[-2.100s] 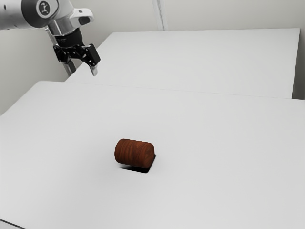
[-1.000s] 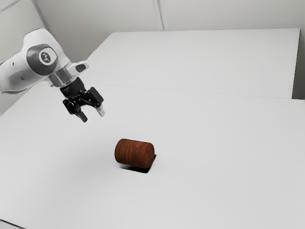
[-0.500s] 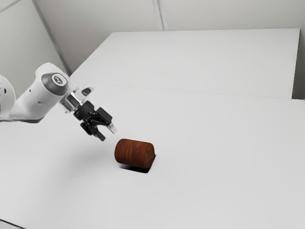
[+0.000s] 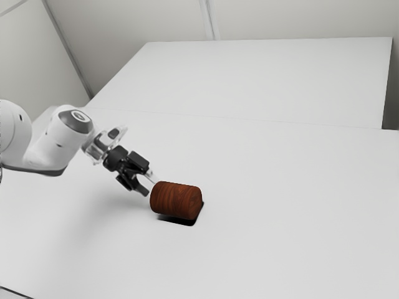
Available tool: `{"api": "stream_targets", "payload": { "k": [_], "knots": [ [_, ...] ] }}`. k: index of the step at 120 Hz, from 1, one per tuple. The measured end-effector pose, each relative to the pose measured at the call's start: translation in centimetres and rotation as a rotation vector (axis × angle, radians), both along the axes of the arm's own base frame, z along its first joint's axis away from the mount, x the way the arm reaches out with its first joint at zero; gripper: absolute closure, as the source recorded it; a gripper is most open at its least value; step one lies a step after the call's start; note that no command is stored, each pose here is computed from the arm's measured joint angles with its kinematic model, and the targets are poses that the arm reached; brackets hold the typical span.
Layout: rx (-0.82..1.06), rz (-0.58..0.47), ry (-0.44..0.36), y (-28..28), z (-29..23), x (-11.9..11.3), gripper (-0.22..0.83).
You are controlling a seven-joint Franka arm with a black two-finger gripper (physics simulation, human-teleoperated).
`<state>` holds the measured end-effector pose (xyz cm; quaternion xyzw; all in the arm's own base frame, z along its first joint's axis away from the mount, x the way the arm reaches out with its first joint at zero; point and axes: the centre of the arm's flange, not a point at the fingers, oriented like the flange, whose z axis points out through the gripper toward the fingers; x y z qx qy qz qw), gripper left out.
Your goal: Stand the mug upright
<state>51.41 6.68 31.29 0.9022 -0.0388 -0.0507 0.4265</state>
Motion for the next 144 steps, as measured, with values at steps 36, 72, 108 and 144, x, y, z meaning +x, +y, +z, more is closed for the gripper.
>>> {"api": "stream_targets", "payload": {
  "k": [36,72,108,144],
  "knots": [
    [-0.134,-0.014,0.007,-1.3,-1.3,-0.4,0.03],
    [-0.194,-0.026,0.005,-1.8,-2.6,-0.4,0.18],
    [-0.221,-0.039,-0.017,-2.2,-2.6,-0.4,0.56],
    [-0.224,-0.054,-0.042,-2.6,-2.2,-0.2,0.73]
  ]
}}
